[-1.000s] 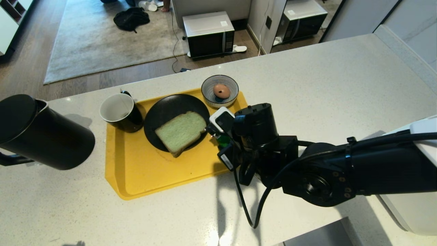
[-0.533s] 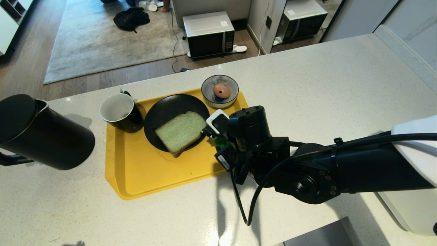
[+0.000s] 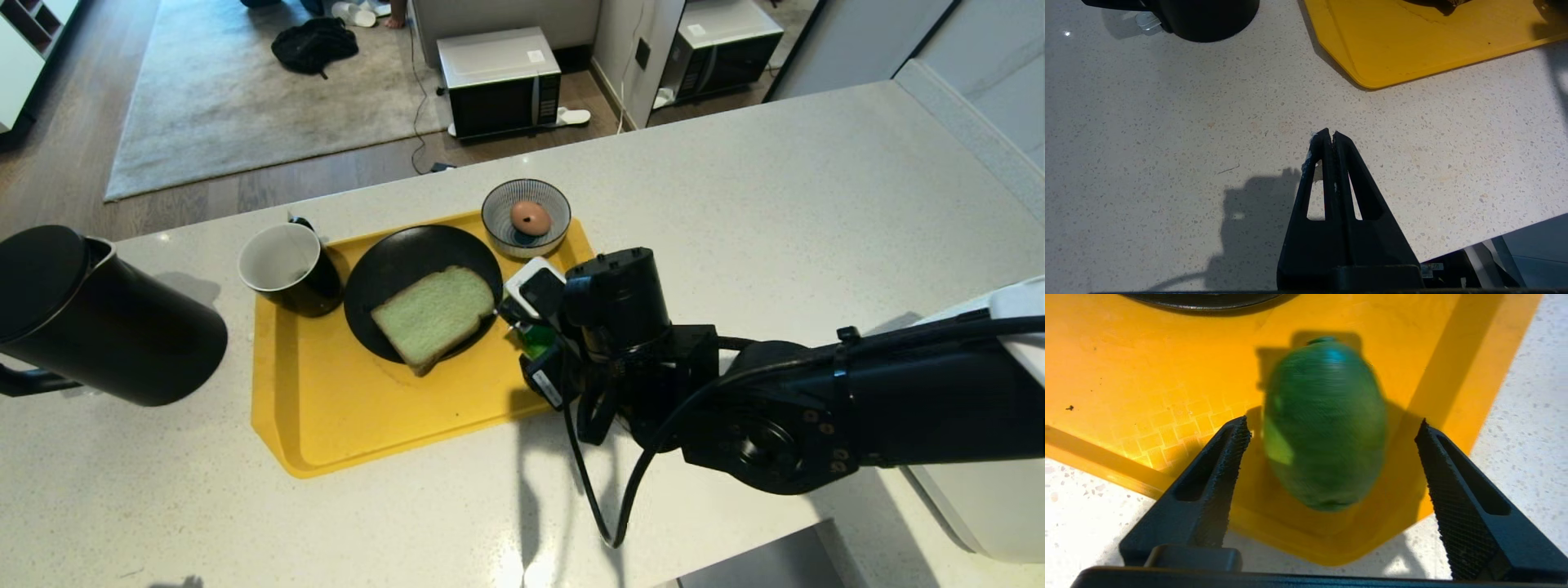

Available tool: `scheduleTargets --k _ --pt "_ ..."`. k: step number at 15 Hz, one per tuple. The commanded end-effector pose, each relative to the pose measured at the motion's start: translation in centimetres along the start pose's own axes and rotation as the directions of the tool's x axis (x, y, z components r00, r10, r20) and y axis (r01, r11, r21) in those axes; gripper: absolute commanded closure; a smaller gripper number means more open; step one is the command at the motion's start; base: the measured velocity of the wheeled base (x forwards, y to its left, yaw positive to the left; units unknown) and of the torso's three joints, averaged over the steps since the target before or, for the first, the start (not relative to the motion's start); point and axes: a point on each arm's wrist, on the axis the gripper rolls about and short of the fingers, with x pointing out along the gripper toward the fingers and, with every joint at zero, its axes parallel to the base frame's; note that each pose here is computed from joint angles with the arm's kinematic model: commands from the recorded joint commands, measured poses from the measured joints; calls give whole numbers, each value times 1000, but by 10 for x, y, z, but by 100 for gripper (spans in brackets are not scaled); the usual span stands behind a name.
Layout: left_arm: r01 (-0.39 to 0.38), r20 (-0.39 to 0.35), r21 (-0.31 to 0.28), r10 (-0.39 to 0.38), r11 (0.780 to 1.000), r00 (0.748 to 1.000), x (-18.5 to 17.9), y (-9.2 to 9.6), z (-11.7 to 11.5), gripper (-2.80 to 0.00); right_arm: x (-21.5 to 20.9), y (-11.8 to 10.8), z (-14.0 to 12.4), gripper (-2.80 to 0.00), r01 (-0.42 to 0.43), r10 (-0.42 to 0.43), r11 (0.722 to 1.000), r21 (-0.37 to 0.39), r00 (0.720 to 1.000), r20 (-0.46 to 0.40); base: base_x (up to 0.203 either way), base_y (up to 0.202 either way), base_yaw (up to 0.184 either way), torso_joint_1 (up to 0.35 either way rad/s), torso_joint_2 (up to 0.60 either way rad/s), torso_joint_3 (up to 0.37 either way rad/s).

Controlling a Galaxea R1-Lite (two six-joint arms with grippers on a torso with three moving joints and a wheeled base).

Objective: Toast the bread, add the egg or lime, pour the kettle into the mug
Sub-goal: Put the fruit on a plate, then pick up the kettle

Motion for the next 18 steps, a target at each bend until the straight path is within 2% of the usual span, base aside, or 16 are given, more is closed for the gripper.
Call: scheduleTargets --k 1,6,11,12,18 --pt "-1 0 0 1 1000 1000 0 0 0 0 -13 -10 8 -280 11 -12 1000 16 999 31 0 0 0 0 0 0" --pt "-1 0 0 1 1000 1000 0 0 0 0 -54 -42 28 -280 43 -52 996 75 992 117 0 0 0 0 0 0" --pt "-1 0 0 1 1000 1000 0 0 0 0 -87 -112 14 -280 183 -200 971 151 974 102 0 0 0 0 0 0" --pt "-1 0 0 1 1000 1000 0 0 0 0 -92 -124 11 0 209 -227 964 166 969 101 0 0 0 0 0 0" --pt "-1 0 0 1 1000 1000 0 0 0 0 -142 -180 3 0 315 -347 920 234 931 115 0 0 0 0 0 0"
